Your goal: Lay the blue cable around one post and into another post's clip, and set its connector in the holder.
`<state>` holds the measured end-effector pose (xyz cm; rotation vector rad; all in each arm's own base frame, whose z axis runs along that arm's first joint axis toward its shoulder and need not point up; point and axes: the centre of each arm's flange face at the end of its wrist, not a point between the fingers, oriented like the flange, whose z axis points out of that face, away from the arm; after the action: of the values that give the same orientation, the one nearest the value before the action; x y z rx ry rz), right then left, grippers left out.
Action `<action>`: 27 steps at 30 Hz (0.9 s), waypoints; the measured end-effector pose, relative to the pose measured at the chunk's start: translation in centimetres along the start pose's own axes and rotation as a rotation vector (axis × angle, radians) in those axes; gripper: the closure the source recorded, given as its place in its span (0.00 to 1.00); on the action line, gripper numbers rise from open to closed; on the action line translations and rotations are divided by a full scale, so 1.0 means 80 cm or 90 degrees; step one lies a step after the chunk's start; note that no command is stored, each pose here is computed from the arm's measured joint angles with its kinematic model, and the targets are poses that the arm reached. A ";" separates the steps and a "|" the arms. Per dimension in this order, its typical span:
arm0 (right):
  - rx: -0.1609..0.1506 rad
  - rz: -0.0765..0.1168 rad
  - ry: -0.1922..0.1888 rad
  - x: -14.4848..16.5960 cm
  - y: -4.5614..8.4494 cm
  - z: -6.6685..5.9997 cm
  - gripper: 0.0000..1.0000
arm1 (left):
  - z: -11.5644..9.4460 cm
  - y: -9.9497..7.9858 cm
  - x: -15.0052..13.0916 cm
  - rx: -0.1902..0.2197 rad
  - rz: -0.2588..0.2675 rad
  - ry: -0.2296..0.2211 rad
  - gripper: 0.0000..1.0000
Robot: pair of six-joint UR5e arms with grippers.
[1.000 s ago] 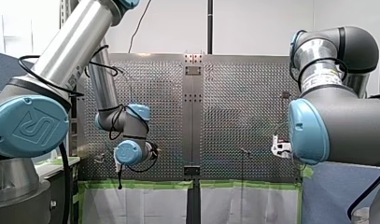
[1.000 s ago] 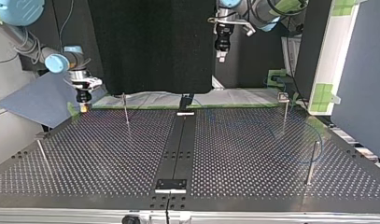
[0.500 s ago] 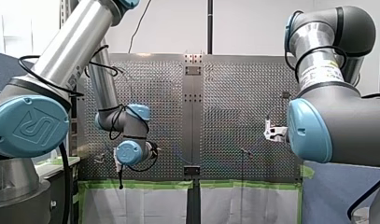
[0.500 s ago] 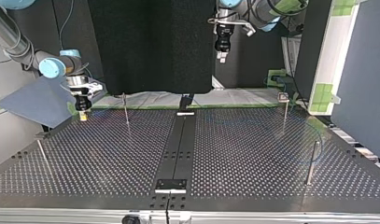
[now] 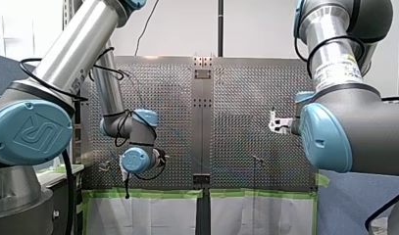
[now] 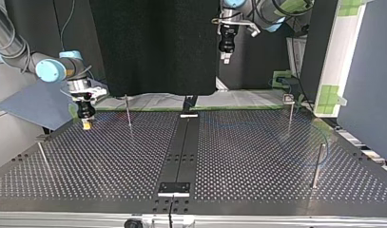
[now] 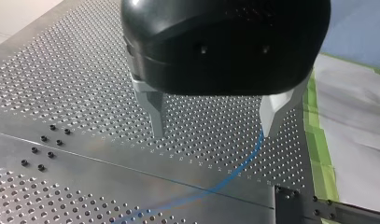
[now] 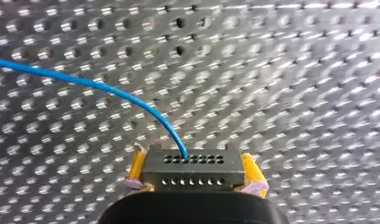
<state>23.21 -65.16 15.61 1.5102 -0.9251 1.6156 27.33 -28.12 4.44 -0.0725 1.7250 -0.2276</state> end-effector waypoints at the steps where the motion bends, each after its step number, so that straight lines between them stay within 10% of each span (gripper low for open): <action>1: -0.001 -0.001 0.004 0.006 -0.002 0.001 0.81 | 0.000 0.000 0.000 0.000 0.000 0.000 0.00; 10: -0.015 -0.001 0.046 0.071 -0.007 0.002 0.81 | 0.000 0.000 0.000 0.000 0.000 0.000 0.00; 27: -0.120 -0.016 0.068 0.157 0.000 -0.041 0.81 | 0.001 0.000 -0.001 0.000 0.002 -0.002 0.00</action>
<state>21.05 -61.88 27.94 1.2907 -0.9657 1.5300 27.44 -28.13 4.46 -0.0697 1.7226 -0.2245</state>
